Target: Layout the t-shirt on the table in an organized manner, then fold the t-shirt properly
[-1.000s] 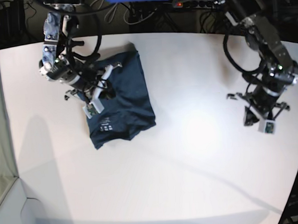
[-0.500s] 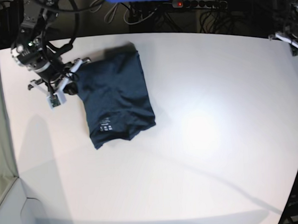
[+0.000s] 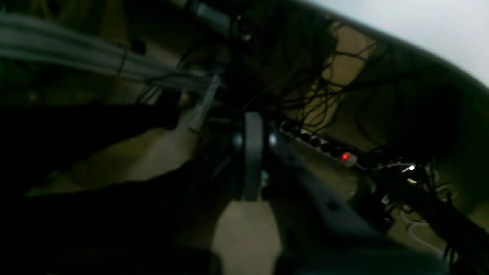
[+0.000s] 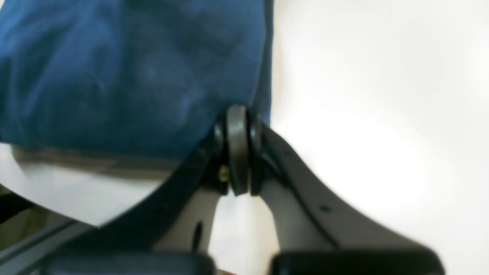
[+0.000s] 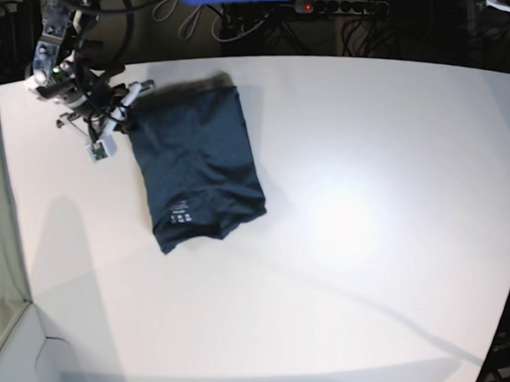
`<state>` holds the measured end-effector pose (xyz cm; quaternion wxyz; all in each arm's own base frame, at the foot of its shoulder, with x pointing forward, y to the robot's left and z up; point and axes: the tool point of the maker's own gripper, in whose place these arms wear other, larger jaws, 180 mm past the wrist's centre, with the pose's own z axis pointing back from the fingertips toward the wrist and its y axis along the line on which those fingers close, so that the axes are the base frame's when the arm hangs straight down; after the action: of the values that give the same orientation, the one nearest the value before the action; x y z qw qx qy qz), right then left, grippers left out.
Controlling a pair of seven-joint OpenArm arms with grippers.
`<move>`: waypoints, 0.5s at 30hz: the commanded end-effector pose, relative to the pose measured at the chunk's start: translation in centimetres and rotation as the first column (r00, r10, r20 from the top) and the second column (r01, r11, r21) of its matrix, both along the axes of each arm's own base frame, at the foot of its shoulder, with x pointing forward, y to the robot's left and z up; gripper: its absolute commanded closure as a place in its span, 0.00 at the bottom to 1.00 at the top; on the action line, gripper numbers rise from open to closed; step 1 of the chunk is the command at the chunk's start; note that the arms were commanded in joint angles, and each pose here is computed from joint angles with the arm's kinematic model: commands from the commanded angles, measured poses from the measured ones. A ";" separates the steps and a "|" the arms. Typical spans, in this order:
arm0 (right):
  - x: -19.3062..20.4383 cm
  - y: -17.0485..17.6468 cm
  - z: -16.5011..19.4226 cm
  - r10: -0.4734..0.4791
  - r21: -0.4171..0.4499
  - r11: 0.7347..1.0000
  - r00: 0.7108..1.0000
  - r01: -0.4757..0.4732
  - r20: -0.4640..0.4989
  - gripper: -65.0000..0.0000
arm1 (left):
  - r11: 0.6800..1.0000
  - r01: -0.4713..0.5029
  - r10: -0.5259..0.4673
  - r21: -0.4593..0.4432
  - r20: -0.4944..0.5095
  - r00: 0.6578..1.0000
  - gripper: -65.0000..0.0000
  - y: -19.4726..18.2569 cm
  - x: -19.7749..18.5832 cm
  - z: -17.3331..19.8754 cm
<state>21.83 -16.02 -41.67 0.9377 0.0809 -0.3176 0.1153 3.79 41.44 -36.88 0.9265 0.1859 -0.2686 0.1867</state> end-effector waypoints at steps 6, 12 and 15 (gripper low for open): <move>-1.2 2.1 -0.3 0.049 0.034 0.998 0.999 -0.049 -0.009 1.00 | 0.999 0.012 -0.014 0.053 0.028 1.000 1.00 1.3 0.6 1.7; -1.8 2.5 -0.6 0.061 0.039 0.997 0.998 -0.060 -0.023 1.00 | 0.998 0.023 -0.026 0.066 0.049 0.998 1.00 1.7 1.8 2.2; -1.8 2.3 -0.5 0.055 0.036 0.998 0.998 -0.054 -0.021 1.00 | 0.997 0.024 -0.028 0.069 0.052 0.998 1.00 2.0 1.9 2.3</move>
<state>19.89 -13.38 -42.59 0.9373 0.1135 -0.3021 0.1319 5.80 42.62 -35.64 0.9182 0.1937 -0.2964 0.1778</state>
